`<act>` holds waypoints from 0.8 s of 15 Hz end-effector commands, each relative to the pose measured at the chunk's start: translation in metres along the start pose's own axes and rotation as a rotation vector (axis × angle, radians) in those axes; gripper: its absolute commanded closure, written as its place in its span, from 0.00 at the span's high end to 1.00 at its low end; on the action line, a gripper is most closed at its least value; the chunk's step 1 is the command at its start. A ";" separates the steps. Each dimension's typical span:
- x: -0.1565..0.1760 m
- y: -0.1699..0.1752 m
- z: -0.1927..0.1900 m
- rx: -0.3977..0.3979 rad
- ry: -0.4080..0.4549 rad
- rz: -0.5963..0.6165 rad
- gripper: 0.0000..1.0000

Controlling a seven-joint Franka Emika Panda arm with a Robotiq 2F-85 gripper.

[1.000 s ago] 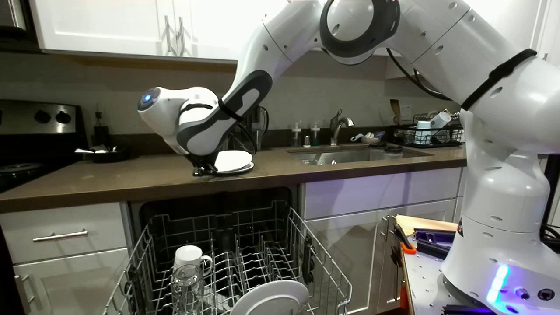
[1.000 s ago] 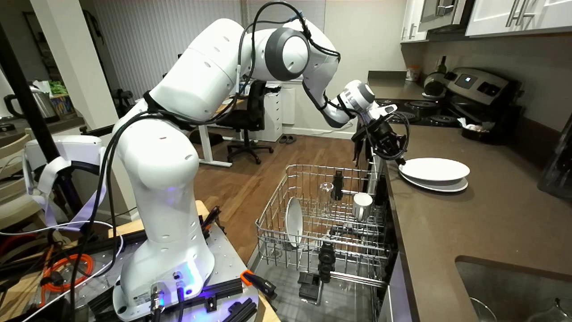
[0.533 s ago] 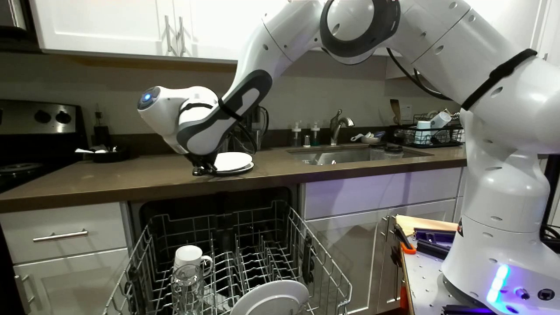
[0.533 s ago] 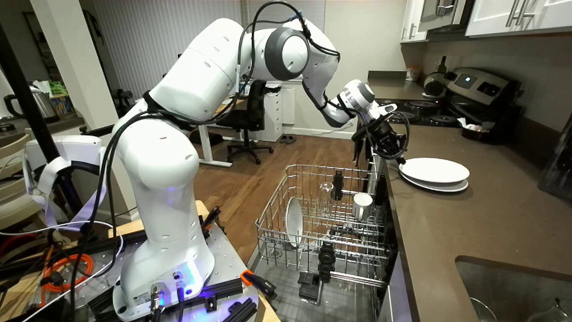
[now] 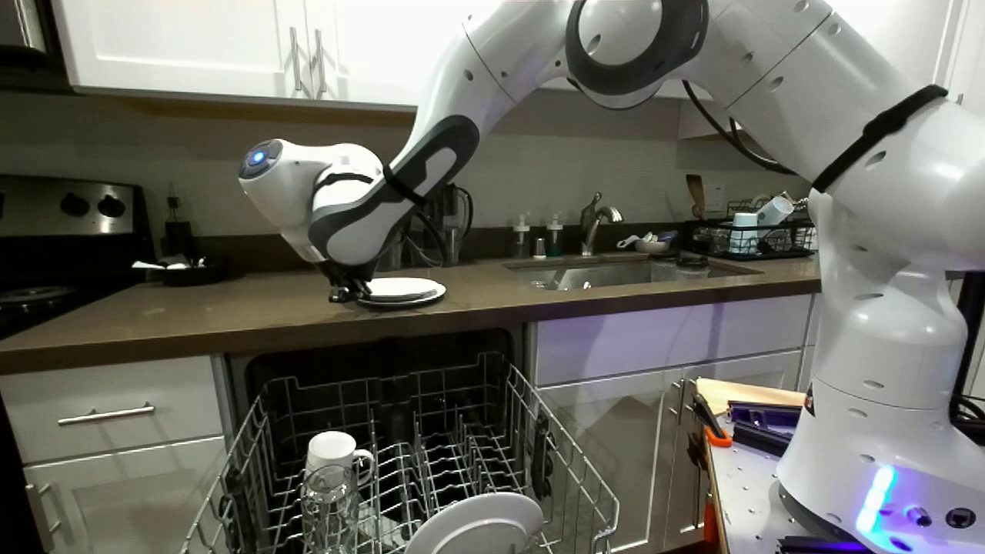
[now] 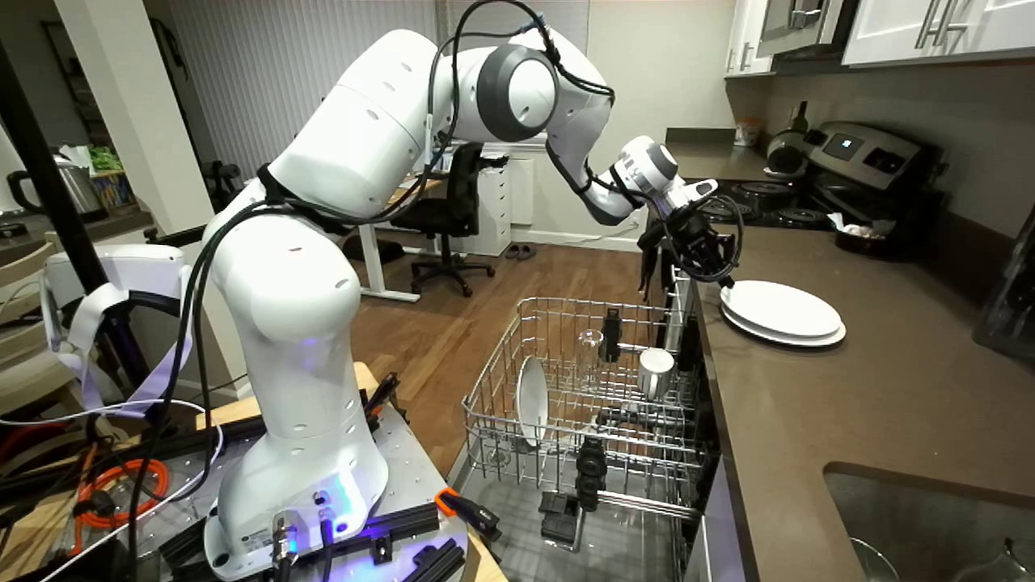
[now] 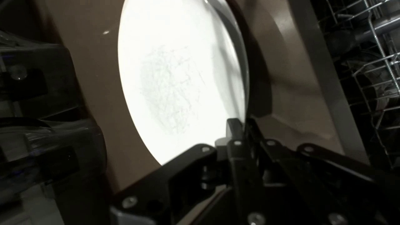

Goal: Pick up the plate and put it in the dishwasher

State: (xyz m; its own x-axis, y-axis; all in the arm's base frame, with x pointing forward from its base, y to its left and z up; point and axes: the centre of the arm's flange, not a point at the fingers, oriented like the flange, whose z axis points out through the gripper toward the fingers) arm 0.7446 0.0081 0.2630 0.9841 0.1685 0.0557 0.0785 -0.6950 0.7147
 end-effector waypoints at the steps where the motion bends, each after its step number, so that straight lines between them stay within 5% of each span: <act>1: -0.004 0.004 -0.012 0.033 0.021 -0.030 0.06; 12: -0.002 -0.009 -0.009 0.031 0.013 -0.031 0.07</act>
State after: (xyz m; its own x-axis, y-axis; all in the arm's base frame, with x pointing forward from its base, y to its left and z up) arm 0.7451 0.0171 0.2631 0.9810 0.1839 0.0621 0.0869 -0.7023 0.7065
